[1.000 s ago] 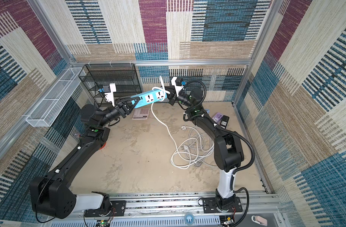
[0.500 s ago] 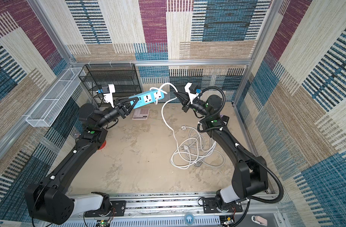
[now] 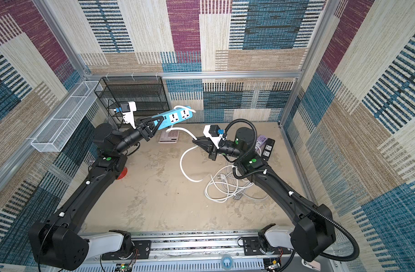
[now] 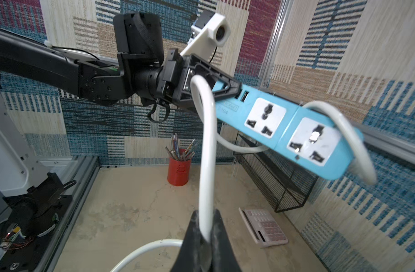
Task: Unwrap the cord wrapped around the power strip
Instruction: Unwrap the power cord from the power strip.
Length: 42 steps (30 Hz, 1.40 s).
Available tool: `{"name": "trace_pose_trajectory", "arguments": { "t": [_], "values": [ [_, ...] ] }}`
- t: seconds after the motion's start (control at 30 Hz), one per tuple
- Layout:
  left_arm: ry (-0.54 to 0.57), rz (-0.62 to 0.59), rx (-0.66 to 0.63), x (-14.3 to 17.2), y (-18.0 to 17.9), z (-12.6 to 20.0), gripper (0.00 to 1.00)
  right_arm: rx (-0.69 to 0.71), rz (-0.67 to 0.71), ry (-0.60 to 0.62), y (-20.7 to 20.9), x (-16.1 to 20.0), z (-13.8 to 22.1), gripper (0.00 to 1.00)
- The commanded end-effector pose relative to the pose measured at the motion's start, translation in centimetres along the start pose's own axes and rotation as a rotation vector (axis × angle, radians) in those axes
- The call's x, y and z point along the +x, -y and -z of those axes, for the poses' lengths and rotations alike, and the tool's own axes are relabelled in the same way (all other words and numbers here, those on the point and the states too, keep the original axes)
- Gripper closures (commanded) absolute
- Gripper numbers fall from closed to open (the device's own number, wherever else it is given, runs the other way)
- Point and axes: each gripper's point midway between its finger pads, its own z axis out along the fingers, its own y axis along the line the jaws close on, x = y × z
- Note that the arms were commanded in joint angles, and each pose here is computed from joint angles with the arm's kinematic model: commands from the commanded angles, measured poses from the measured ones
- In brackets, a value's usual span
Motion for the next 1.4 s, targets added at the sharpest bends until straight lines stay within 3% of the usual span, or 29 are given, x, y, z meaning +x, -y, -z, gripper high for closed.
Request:
{"name": "trace_pose_trajectory", "arguments": {
  "t": [0.0, 0.37, 0.77, 1.03, 1.37],
  "values": [
    [0.041, -0.071, 0.008, -1.3, 0.6, 0.2, 1.0, -0.066, -0.064, -0.064, -1.4, 3.3, -1.3, 1.0],
    [0.059, -0.01, 0.083, -1.7, 1.7, -0.1, 1.0, -0.055, -0.181, -0.136, 1.2, 12.2, -5.6, 1.0],
    [0.072, 0.008, 0.141, -1.7, 3.0, -0.5, 1.0, 0.064, -0.252, 0.02, 10.9, 13.5, -8.1, 1.0],
    [0.037, 0.049, 0.184, -0.2, 3.8, -1.7, 1.0, 0.124, -0.215, 0.119, 17.8, 9.9, -8.4, 1.0],
    [-0.04, 0.12, 0.211, 3.2, 3.9, -3.9, 1.0, 0.211, -0.034, 0.186, 22.3, 0.0, -4.8, 1.0]
  ]
}}
